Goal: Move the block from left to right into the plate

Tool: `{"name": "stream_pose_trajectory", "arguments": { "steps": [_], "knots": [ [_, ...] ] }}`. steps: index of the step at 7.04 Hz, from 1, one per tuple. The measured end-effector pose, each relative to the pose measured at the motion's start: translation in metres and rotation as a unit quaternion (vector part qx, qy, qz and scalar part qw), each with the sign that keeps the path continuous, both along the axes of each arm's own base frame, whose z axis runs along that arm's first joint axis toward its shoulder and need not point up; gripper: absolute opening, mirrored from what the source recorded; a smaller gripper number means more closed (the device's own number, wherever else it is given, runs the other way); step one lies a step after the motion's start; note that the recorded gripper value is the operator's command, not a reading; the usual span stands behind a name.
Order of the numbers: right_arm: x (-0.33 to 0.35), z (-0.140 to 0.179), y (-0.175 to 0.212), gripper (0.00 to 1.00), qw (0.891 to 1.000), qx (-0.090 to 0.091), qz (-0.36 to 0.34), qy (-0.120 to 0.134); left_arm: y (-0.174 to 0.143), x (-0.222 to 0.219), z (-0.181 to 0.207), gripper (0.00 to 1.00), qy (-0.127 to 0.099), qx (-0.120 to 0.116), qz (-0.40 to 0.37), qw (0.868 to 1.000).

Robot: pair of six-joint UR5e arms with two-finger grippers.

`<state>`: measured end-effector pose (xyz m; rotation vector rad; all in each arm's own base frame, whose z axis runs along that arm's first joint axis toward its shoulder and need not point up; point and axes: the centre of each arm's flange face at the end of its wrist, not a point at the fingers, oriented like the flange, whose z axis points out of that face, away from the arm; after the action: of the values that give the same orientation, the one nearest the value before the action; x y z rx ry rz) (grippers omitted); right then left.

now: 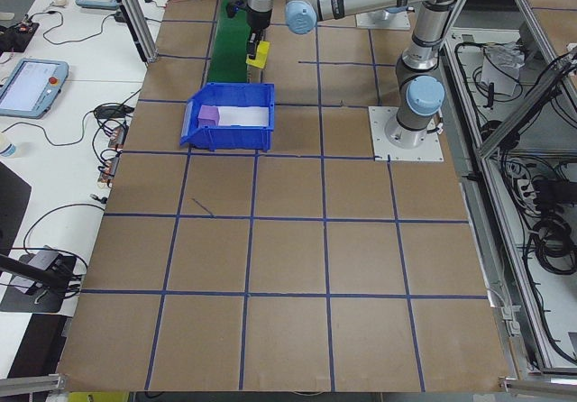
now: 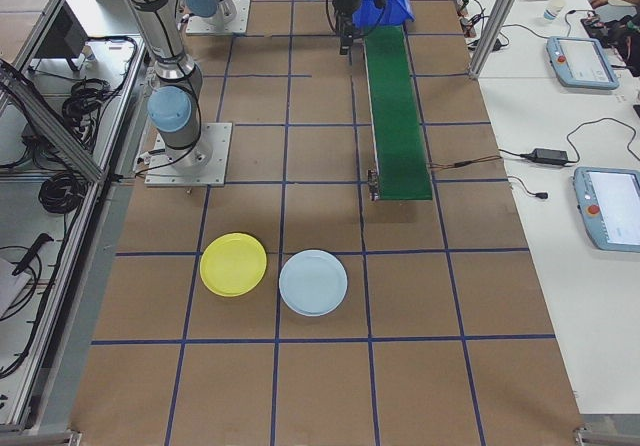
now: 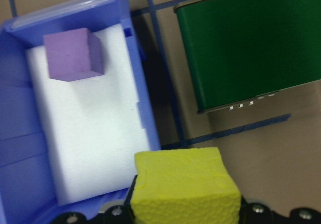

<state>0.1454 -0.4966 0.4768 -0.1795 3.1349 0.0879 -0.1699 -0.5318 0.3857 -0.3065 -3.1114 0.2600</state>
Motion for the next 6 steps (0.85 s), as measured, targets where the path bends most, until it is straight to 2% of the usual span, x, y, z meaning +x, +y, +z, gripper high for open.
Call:
{"name": "stream_pose_trajectory", "arguments": {
  "steps": [1, 4, 5, 6],
  "knots": [
    [0.0, -0.001, 0.0, 1.0, 1.0, 0.001, 0.0, 0.0, -0.009, -0.022, -0.019, 0.34, 0.006, -0.011, 0.007, 1.0],
    [-0.003, -0.003, -0.001, 1.0, 1.0, 0.004, -0.003, 0.0, -0.072, -0.042, -0.09, 0.35, 0.017, -0.062, 0.008, 0.998],
    [-0.005, -0.003, -0.001, 1.0, 1.0, 0.005, -0.005, 0.0, -0.088, -0.044, -0.097, 0.43, 0.019, -0.071, 0.008, 0.997],
    [-0.006, -0.003, -0.001, 1.0, 1.0, 0.005, -0.006, 0.0, -0.098, -0.045, -0.097, 0.99, 0.022, -0.078, 0.008, 0.997]
  ]
}}
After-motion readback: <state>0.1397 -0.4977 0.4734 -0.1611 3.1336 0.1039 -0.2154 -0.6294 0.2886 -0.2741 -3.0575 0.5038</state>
